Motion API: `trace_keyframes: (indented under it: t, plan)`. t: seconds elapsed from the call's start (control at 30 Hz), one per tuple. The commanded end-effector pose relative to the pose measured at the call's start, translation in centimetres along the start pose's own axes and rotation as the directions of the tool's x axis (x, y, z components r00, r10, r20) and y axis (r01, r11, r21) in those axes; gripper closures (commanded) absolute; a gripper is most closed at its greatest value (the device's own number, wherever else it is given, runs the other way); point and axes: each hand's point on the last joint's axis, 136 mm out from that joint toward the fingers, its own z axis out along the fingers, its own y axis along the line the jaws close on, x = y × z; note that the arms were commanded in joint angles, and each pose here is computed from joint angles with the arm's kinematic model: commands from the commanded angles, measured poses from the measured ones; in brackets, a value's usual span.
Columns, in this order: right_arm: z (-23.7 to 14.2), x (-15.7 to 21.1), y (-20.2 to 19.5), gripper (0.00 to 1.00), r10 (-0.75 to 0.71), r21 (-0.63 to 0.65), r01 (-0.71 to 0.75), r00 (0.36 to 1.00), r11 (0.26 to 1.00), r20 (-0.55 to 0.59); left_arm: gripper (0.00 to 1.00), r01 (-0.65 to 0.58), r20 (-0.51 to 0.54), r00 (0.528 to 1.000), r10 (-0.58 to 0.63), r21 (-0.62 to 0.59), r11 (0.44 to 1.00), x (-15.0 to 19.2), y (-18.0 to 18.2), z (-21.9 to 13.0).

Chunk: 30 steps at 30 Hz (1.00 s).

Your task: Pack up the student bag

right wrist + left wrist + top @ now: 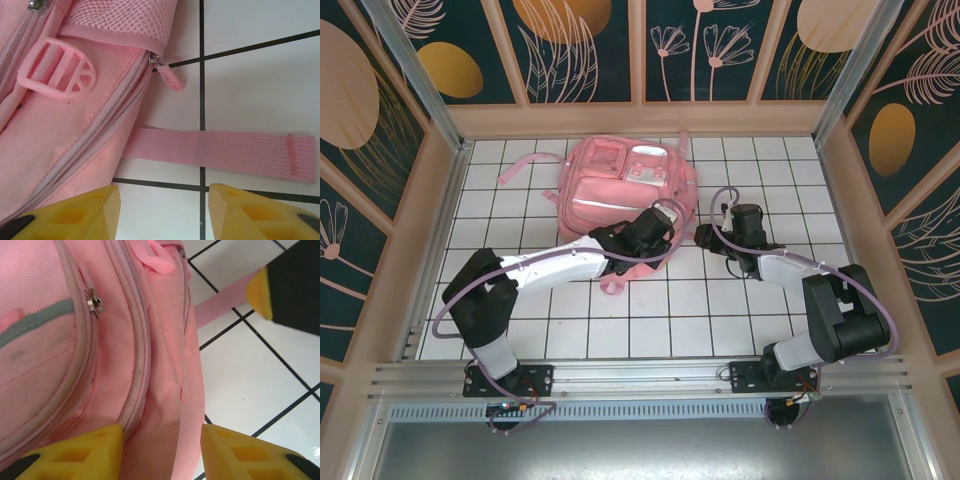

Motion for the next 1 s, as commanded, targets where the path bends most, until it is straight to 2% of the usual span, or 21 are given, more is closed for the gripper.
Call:
trace_keyframes:
  t: [0.0, 0.17, 0.37, 0.43, 0.5, 0.6, 0.8, 0.97]
  plan:
    - [0.2, -1.6, 0.8, 0.50, -0.006, -0.032, 0.007, 1.000, 0.999, 0.026, 0.52, -0.051, -0.012, 0.999, 0.050, -0.065, 0.997, 0.2, 0.2, 0.9]
    - [0.2, -1.8, 0.8, 0.50, -0.002, -0.036, 0.003, 1.000, 0.999, 0.029, 0.50, -0.078, 0.008, 0.997, 0.078, -0.053, 0.996, 0.0, -0.6, 0.0]
    - [0.3, -2.1, 1.1, 0.50, -0.001, -0.052, 0.002, 1.000, 0.999, 0.032, 0.50, -0.156, -0.046, 0.988, 0.149, -0.245, 0.957, 1.3, 2.2, 2.1]
    - [0.3, -2.4, 1.2, 0.49, -0.006, -0.054, 0.009, 0.999, 0.999, 0.043, 0.59, -0.159, -0.045, 0.987, 0.153, -0.309, 0.938, 1.3, 3.1, 2.4]
    - [0.4, -2.5, 1.3, 0.50, -0.017, -0.058, 0.020, 0.998, 0.998, 0.052, 0.77, -0.144, -0.019, 0.989, 0.147, -0.360, 0.922, 0.7, 4.0, 1.8]
    - [0.9, -2.6, 1.5, 0.54, -0.036, -0.077, 0.040, 0.998, 0.996, 0.055, 0.98, -0.113, 0.039, 0.990, 0.137, -0.365, 0.924, -0.7, 4.3, 0.2]
    - [1.6, -2.8, 2.7, 0.62, -0.137, -0.108, 0.151, 0.983, 0.983, 0.125, 1.00, -0.088, 0.102, 0.986, 0.135, -0.371, 0.925, -2.5, 4.9, -2.3]
    - [1.5, -3.0, 4.4, 0.65, -0.218, -0.172, 0.250, 0.959, 0.953, 0.181, 1.00, -0.042, 0.143, 0.984, 0.105, -0.385, 0.922, -3.0, 6.1, -4.2]
